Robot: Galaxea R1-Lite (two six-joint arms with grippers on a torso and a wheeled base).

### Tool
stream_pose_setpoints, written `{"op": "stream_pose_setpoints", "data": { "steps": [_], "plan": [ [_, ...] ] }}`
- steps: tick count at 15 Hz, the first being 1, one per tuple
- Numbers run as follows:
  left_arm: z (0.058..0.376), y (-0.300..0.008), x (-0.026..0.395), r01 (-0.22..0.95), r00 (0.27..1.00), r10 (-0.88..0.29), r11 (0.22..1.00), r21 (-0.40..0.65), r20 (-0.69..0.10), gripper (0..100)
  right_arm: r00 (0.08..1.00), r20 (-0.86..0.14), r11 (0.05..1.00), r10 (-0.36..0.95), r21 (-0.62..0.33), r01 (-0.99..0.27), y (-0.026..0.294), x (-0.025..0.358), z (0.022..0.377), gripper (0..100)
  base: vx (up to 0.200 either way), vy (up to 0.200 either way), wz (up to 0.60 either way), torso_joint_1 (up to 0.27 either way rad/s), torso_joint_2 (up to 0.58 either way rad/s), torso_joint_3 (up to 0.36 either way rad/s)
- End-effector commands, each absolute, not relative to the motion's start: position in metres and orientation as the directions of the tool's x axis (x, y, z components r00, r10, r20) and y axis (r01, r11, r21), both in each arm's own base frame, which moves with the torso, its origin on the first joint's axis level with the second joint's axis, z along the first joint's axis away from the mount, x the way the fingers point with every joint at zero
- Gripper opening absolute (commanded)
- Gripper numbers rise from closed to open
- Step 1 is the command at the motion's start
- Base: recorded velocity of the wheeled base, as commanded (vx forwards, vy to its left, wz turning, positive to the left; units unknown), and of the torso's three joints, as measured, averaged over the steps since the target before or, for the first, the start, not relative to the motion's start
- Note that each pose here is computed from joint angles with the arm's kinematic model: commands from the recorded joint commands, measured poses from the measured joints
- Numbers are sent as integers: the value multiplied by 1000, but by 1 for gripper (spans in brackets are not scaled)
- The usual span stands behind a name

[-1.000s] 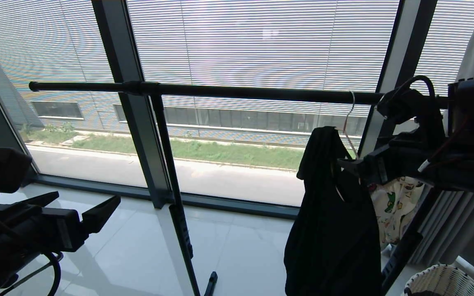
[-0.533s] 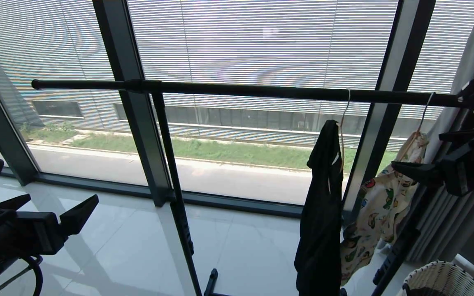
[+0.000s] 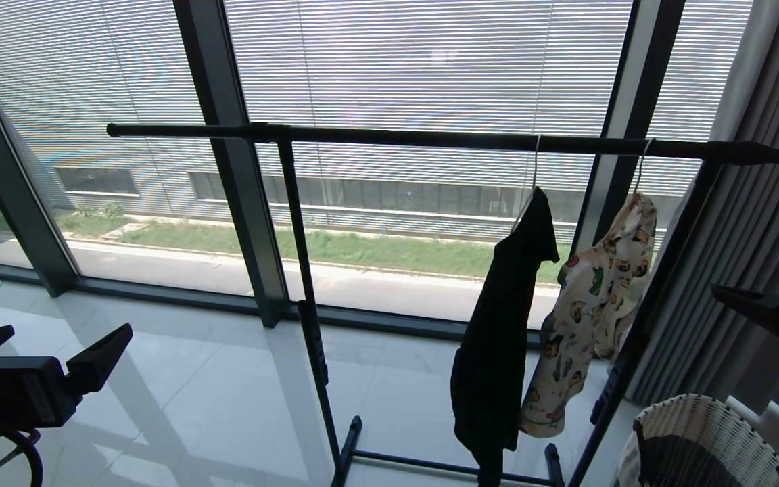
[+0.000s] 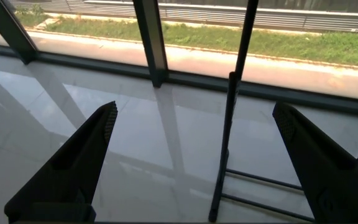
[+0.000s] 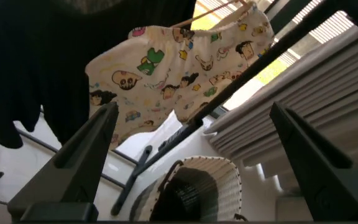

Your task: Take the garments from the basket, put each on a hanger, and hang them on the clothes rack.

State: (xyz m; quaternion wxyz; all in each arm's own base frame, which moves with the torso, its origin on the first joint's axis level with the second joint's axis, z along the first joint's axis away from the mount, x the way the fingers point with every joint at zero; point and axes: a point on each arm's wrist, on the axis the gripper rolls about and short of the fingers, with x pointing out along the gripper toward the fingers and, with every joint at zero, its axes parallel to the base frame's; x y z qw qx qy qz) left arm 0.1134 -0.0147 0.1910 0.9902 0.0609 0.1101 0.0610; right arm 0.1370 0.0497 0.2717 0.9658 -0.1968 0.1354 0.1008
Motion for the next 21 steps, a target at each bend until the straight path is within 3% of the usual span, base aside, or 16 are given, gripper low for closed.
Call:
{"op": "stream_pose_setpoints", "data": {
  "steps": [1, 7, 11, 16, 18, 21],
  "plan": [
    [186, -11, 99, -121, 972, 145, 983, 137, -186, 100, 956, -282, 912, 79, -367, -184, 35, 123, 267, 100, -200, 0, 0, 2, 2, 2],
    [157, -1, 62, -165, 969, 188, 976, 145, -159, 100, 963, -270, 916, 17, -382, -123, 18, 90, 246, 100, -200, 0, 0, 4, 4, 4],
    [132, 2, 38, -166, 973, 186, 975, 146, -133, 100, 965, -259, 906, -37, -416, -77, 8, 67, 228, 100, 0, 0, 0, -61, 122, 74],
    [107, 6, 10, -179, 980, 188, 976, 126, -61, 100, 956, -270, 908, -113, -419, -11, 0, 45, 198, 100, 0, 0, 0, -197, 473, 258],
    [82, 9, -16, -181, 981, 191, 969, 168, -41, 100, 949, -276, 908, -153, -418, 24, -3, 29, 173, 100, 0, 0, 0, -202, 483, 281],
    [82, 11, -16, -238, 967, 249, 956, 173, -47, 100, 947, -267, 910, -176, -411, 53, -4, 17, 154, 100, 0, 0, 0, -199, 486, 289]
  ]
}}
